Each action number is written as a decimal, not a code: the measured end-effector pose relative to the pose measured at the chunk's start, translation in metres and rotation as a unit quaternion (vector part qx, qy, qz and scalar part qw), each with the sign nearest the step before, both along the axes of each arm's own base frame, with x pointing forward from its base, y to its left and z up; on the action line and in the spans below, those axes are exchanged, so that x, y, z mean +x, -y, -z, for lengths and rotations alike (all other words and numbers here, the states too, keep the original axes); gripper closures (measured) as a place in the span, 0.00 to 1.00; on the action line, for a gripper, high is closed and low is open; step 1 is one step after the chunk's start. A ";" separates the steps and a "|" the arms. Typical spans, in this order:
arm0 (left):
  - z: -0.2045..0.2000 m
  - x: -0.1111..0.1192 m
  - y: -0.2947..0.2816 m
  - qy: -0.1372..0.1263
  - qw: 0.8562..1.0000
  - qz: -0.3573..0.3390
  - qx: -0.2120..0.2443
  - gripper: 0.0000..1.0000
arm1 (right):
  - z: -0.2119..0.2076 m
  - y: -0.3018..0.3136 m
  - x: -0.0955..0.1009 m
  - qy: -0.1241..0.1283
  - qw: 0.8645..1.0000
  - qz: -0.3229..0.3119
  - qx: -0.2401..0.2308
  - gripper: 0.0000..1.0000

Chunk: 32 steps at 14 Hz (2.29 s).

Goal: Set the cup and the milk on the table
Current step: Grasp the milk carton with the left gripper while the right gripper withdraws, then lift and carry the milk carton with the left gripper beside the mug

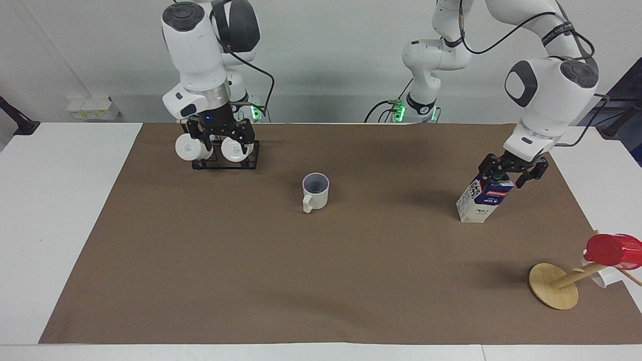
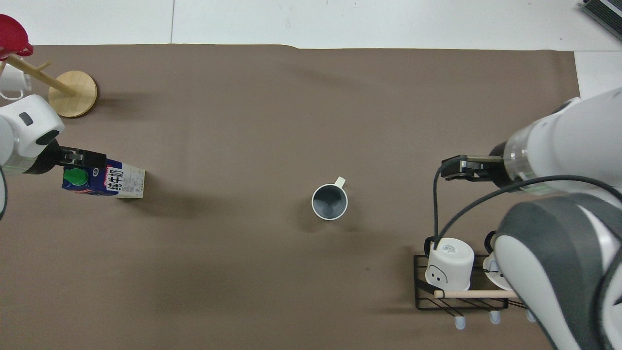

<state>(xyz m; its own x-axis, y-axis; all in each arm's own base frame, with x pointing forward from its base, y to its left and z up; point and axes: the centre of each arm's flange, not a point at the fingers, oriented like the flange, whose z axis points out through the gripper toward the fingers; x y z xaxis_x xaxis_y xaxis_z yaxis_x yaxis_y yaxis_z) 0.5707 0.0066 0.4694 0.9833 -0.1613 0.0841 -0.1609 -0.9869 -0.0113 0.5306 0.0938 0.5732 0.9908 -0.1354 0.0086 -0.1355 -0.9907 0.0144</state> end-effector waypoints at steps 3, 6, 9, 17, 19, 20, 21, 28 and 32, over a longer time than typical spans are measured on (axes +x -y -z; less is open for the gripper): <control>0.017 0.004 0.001 -0.007 1.000 0.000 0.001 0.00 | -0.014 0.046 -0.013 -0.023 1.000 0.006 -0.002 0.00; 0.025 0.006 0.001 -0.014 1.000 0.000 0.002 0.00 | -0.020 0.077 -0.016 -0.028 1.000 0.013 -0.001 0.00; 0.025 0.006 0.001 -0.014 1.000 0.000 0.002 0.00 | -0.039 0.091 -0.013 -0.008 1.000 0.017 0.000 0.00; 0.017 0.005 0.005 -0.006 1.000 0.004 0.001 0.43 | -0.108 0.090 -0.022 0.025 1.000 -0.010 -0.001 0.00; 0.014 0.005 0.006 -0.004 1.000 0.005 0.001 0.43 | -0.108 0.090 -0.022 0.023 1.000 -0.011 -0.001 0.00; 0.011 0.004 0.008 -0.002 1.000 0.005 0.001 0.43 | -0.106 0.090 -0.021 0.021 1.000 -0.011 -0.001 0.00; 0.007 0.003 0.013 0.000 1.000 0.005 0.000 0.43 | -0.104 0.090 -0.021 0.018 1.000 -0.011 -0.001 0.00; -0.007 -0.015 0.152 0.010 1.000 -0.005 -0.015 0.43 | -0.096 0.090 -0.021 0.001 1.000 -0.011 -0.001 0.00; -0.011 -0.045 0.243 0.010 0.999 -0.026 -0.028 0.43 | -0.096 0.090 -0.021 0.001 1.000 -0.012 -0.001 0.00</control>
